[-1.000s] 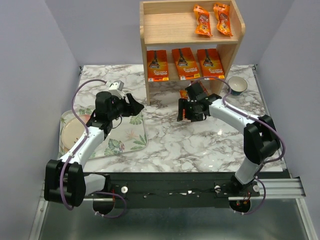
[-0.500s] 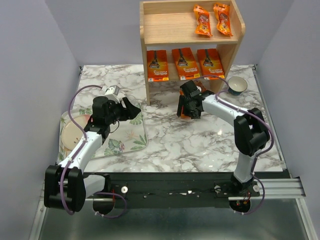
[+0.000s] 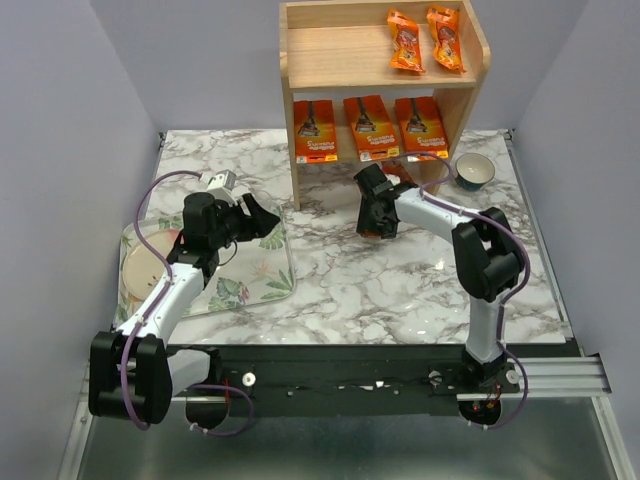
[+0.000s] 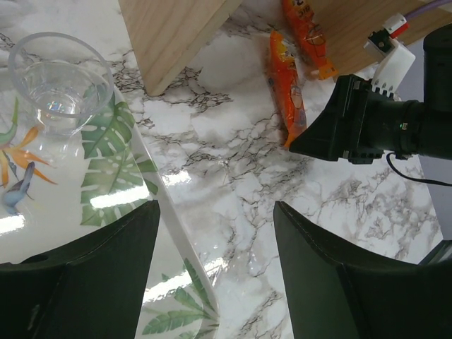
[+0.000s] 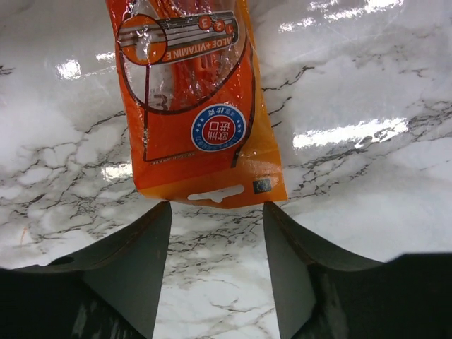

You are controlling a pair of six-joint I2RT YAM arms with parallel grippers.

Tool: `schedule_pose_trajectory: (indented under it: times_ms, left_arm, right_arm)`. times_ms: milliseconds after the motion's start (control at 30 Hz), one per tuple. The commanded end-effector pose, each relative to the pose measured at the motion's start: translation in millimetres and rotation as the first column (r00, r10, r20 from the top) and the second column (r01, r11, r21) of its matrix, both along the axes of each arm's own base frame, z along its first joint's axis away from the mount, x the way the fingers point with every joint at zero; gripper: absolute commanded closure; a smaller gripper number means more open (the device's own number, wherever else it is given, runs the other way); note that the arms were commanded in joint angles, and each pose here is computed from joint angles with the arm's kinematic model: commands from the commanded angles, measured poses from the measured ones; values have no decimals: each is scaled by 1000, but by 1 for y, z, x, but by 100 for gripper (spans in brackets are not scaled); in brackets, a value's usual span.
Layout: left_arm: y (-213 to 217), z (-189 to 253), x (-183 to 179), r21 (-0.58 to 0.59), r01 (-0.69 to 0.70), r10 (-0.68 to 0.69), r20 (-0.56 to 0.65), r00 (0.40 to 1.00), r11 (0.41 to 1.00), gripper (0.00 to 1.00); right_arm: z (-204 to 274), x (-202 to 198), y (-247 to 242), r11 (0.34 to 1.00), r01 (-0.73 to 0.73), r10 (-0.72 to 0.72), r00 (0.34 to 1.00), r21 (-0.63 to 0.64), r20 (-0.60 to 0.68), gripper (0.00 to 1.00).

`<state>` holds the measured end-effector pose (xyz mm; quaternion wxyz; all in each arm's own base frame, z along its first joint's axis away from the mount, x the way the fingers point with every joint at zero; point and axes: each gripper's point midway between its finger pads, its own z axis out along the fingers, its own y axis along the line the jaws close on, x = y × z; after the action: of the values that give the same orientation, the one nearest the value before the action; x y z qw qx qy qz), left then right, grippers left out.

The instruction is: Place and organize the shaving razors onto the shelf

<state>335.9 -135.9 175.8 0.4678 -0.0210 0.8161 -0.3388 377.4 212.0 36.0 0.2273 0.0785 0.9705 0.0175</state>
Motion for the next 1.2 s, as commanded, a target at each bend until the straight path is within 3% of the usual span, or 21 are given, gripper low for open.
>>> schedule_pose_trajectory:
  times_ms: [0, 33, 67, 233, 267, 300, 400, 533, 567, 667, 767, 867, 1000, 1100, 1167]
  left_arm:
    - [3, 6, 2, -9, -9, 10, 23, 1000, 1000, 26]
    - [3, 6, 2, -10, -11, 12, 22, 1000, 1000, 26]
    - [3, 6, 2, -10, -13, 13, 21, 1000, 1000, 26]
    - [4, 3, 2, -14, -17, 18, 20, 1000, 1000, 26]
    - [4, 4, 2, -13, -17, 17, 24, 1000, 1000, 26]
    - [4, 4, 2, -14, -16, 16, 21, 1000, 1000, 26]
    - [5, 3, 1, -17, -18, 19, 20, 1000, 1000, 26]
    - [-7, 10, -6, -47, 47, -44, 48, 998, 998, 26]
    - [-11, 8, -9, -51, 61, -58, 45, 997, 997, 26]
    - [-40, 4, -23, -83, 143, -142, 23, 990, 986, 24]
    - [-88, 6, -37, -115, 256, -255, 22, 967, 960, 23]
    - [-124, -1, -29, -166, 256, -267, -46, 963, 952, 24]
    - [-144, -45, 10, -255, 27, -102, -285, 953, 966, 28]
    - [-159, -68, 39, -263, -82, -17, -353, 935, 961, 27]
    - [-173, -59, 59, -281, -91, -9, -336, 942, 956, 25]
  right_arm:
    - [-9, 11, 5, 1000, -23, 24, 999, -15, 22, 44]
    - [-8, 12, 6, 999, -39, 40, 999, -16, 27, 48]
    - [-9, 13, 7, 999, -46, 46, 999, -16, 27, 59]
    - [-7, 15, 9, 997, -71, 71, 997, -8, 43, 84]
    - [-7, 14, 10, 997, -79, 79, 996, -4, 44, 95]
    - [-6, 14, 12, 996, -87, 87, 995, 6, 47, 99]
    - [-3, 13, 18, 993, -115, 114, 992, 29, 49, 100]
    - [24, 4, 30, 977, -181, 174, 982, 112, 69, 94]
    - [29, 1, 32, 973, -193, 184, 980, 129, 74, 81]
    - [51, -17, 35, 953, -246, 229, 968, 180, 106, 56]
    - [69, -39, 29, 943, -265, 243, 961, 201, 129, 47]
    - [75, -62, 20, 932, -293, 272, 954, 211, 123, 43]
    - [104, -81, 6, 914, -349, 307, 928, 205, 212, 43]
    - [106, -90, -2, 909, -374, 327, 913, 184, 243, 42]
    - [118, -95, -4, 899, -392, 332, 900, 194, 283, 42]
